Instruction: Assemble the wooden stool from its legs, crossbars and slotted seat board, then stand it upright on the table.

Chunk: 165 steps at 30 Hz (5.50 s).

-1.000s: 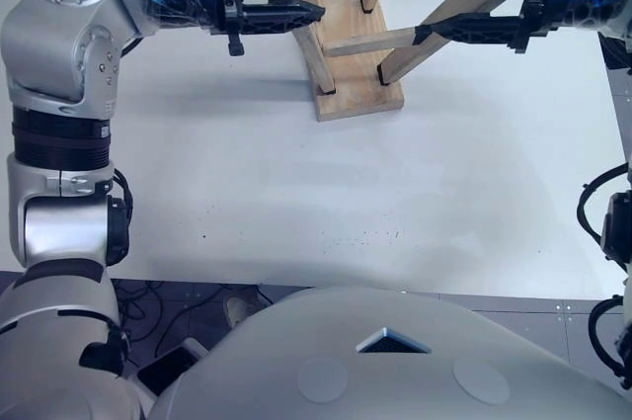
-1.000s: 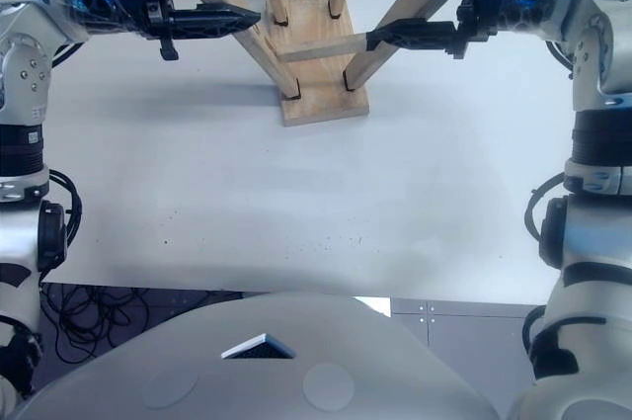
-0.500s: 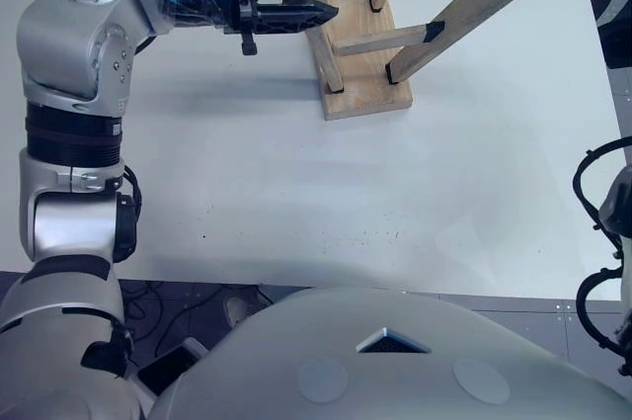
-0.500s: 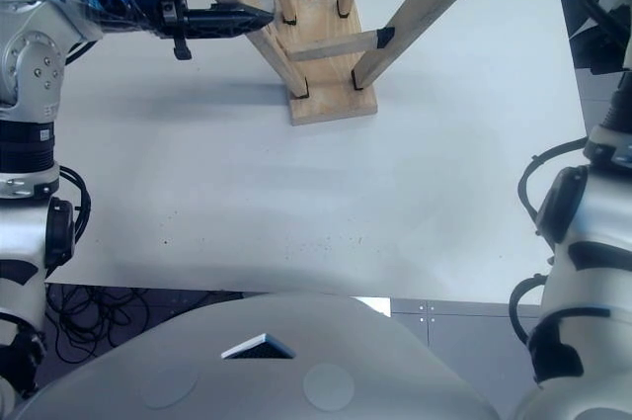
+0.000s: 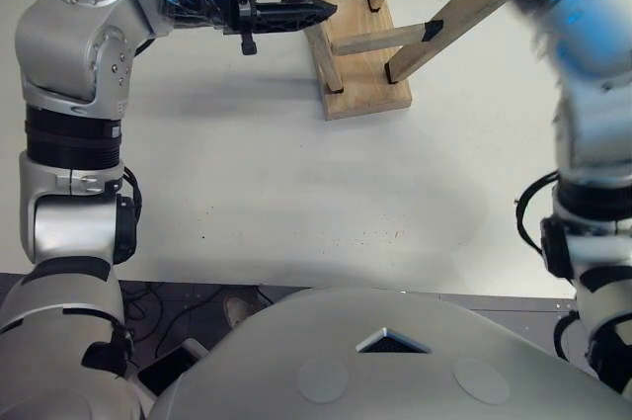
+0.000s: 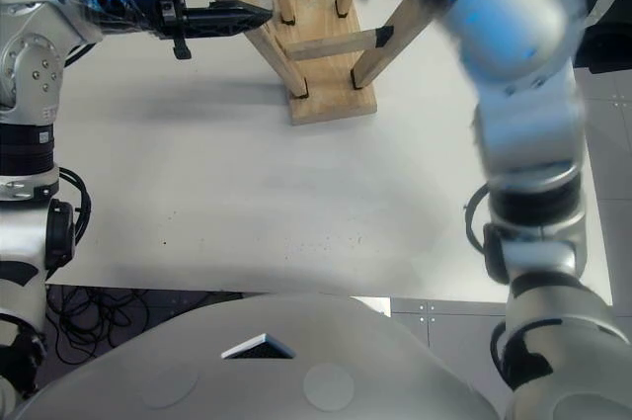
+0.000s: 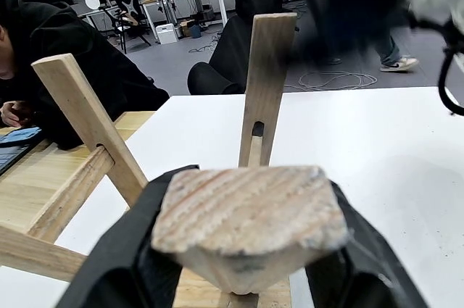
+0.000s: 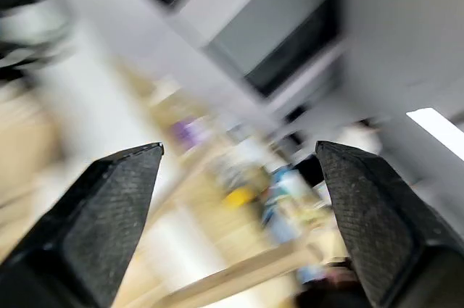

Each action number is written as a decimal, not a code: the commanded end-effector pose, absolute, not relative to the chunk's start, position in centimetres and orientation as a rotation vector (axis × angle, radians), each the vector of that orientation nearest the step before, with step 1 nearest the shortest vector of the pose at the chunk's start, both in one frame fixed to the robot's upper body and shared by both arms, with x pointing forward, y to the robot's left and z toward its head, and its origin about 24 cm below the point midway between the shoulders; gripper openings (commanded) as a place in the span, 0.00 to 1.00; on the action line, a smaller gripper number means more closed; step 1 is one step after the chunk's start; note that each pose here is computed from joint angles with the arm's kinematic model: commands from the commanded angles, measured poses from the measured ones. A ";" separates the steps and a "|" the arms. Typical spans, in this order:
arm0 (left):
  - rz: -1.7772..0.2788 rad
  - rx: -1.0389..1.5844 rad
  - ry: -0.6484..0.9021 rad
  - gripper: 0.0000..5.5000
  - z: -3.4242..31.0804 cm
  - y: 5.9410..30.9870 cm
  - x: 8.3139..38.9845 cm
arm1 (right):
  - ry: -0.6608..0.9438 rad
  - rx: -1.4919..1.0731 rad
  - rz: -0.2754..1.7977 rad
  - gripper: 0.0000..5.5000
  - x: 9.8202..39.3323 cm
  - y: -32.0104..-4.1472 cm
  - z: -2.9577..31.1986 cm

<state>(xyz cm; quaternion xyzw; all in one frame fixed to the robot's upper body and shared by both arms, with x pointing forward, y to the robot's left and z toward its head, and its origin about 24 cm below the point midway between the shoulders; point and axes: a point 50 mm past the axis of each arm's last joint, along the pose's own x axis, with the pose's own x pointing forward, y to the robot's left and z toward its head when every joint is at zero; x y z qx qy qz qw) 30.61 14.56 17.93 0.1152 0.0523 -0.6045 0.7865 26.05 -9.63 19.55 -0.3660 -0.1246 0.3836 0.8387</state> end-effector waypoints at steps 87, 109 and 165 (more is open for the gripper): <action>-1.239 0.230 0.541 0.37 11.2 13.2 30.9 | -0.172 -1.294 0.755 0.25 28.4 -9.3 11.5; -1.307 0.241 0.504 0.37 11.6 10.5 30.6 | -0.157 -1.337 0.836 0.24 27.8 -9.3 10.7; -0.836 0.051 0.398 0.40 10.7 17.8 29.1 | -0.343 -0.193 0.786 0.17 25.2 -24.6 31.8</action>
